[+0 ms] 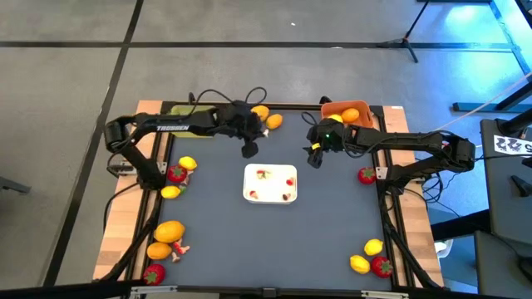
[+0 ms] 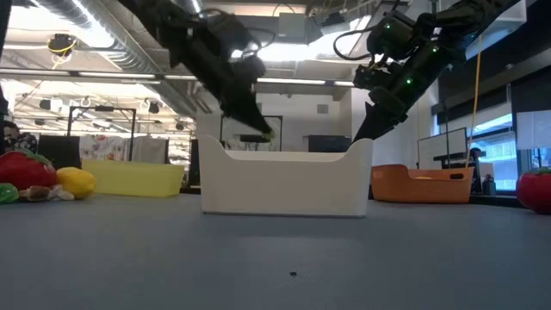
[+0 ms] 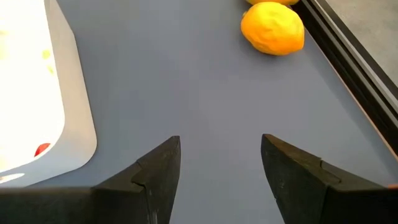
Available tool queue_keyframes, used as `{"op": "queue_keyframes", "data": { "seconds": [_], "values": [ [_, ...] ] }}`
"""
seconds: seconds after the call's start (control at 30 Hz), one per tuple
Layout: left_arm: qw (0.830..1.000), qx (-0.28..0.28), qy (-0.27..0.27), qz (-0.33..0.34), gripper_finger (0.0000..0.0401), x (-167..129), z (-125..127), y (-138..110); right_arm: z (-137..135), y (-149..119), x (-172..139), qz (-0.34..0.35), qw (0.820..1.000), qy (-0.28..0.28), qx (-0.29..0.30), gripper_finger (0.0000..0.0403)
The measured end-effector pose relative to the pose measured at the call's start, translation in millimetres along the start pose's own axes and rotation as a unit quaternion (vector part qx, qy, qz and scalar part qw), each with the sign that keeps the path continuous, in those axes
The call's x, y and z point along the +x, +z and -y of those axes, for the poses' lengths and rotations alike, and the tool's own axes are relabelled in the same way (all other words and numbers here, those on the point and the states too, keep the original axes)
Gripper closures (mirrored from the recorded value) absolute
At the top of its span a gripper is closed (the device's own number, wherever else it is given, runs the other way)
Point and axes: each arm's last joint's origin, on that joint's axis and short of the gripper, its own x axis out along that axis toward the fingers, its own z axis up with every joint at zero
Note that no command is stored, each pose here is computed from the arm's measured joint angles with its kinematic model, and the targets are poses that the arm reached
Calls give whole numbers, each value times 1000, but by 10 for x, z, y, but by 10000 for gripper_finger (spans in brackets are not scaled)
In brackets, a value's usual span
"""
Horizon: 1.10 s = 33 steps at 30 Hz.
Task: Sort produce into baskets
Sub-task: Put the green mushroom into the white bin
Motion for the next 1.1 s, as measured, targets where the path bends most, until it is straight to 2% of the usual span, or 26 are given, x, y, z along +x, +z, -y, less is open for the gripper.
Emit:
{"op": "queue_keyframes", "data": {
  "seconds": [0.27,0.43,0.6,0.87,1.1],
  "values": [
    [991,50,-120,40,384,-210,426,139,1,3,0,1,1000,0,0,180],
    [979,66,-189,20,384,-237,666,108,0,1,0,1,1000,0,0,180],
    [976,46,-213,-12,384,-236,844,58,0,2,0,1,1000,2,0,180],
    [971,25,-234,-37,384,-224,1051,-51,-25,3,-1,2,999,42,30,180],
    [976,-11,-211,-54,383,-224,1102,-72,-43,3,-3,0,996,71,51,180]
  ]
}}
